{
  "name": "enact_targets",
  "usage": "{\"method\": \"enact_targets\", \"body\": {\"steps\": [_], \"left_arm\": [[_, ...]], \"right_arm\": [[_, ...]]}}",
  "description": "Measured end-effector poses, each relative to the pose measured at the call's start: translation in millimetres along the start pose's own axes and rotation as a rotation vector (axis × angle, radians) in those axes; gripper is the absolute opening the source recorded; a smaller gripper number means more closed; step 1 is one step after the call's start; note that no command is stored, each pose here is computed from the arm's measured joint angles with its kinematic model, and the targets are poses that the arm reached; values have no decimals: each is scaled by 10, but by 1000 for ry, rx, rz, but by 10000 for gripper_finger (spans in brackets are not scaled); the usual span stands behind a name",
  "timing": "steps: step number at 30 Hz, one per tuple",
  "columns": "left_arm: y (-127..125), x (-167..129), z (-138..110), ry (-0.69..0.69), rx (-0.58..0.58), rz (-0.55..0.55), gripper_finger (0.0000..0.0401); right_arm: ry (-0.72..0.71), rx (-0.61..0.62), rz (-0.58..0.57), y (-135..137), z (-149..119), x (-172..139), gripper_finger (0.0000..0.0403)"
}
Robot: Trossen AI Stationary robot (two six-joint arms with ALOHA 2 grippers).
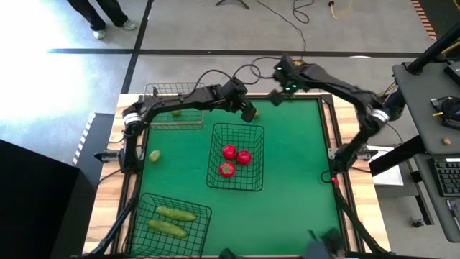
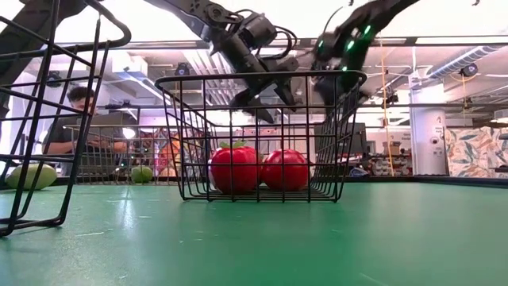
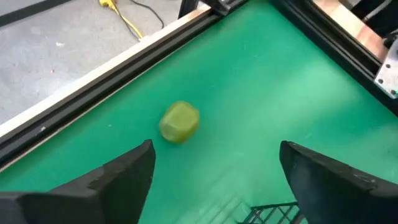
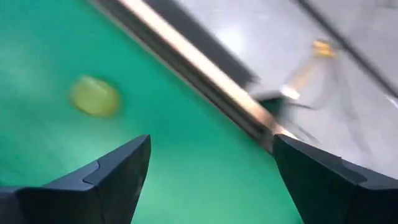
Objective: Sort produce into baskets
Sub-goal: Put the right lime into the gold wire basket
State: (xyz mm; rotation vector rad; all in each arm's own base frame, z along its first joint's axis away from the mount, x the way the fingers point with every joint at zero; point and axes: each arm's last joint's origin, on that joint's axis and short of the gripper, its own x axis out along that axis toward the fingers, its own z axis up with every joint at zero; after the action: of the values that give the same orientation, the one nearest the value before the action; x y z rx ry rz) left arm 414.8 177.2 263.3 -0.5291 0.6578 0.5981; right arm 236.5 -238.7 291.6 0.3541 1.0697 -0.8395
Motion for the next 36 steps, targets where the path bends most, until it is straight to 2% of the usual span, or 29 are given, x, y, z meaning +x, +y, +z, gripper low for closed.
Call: {"method": "enact_targets", "body": {"steps": [2, 4, 10, 15, 19, 22, 25, 29, 32, 36], "left_arm": [[5, 63, -18, 2, -8, 0, 341], [11, 158, -41, 0, -17, -1, 353], [11, 551, 12, 39, -38, 32, 361], [4, 905, 90, 112, -4, 156, 361], [21, 1144, 94, 170, 41, 231, 362], [69, 1232, 32, 159, 37, 187, 362], [112, 1231, 13, 163, 43, 210, 362], [126, 1260, 0, 177, 175, 192, 361], [95, 1325, -39, 195, 310, 106, 358], [100, 1375, -112, 212, 346, 90, 350]], "right_arm": [[3, 37, -86, -68, -105, -275, 325], [-24, 97, -107, -122, -217, -566, 325], [-200, 303, -19, -141, -567, -1357, 324], [-285, 429, 33, -153, -860, -1755, 325], [-255, 495, 43, -179, -1071, -1897, 325], [-217, 527, 41, -189, -1196, -1953, 325], [-203, 537, 32, -196, -1253, -1969, 325], [-209, 538, 4, -197, -1241, -1947, 325], [-210, 521, -17, -190, -1195, -1908, 325], [-179, 503, -28, -163, -1118, -1821, 325]]}}
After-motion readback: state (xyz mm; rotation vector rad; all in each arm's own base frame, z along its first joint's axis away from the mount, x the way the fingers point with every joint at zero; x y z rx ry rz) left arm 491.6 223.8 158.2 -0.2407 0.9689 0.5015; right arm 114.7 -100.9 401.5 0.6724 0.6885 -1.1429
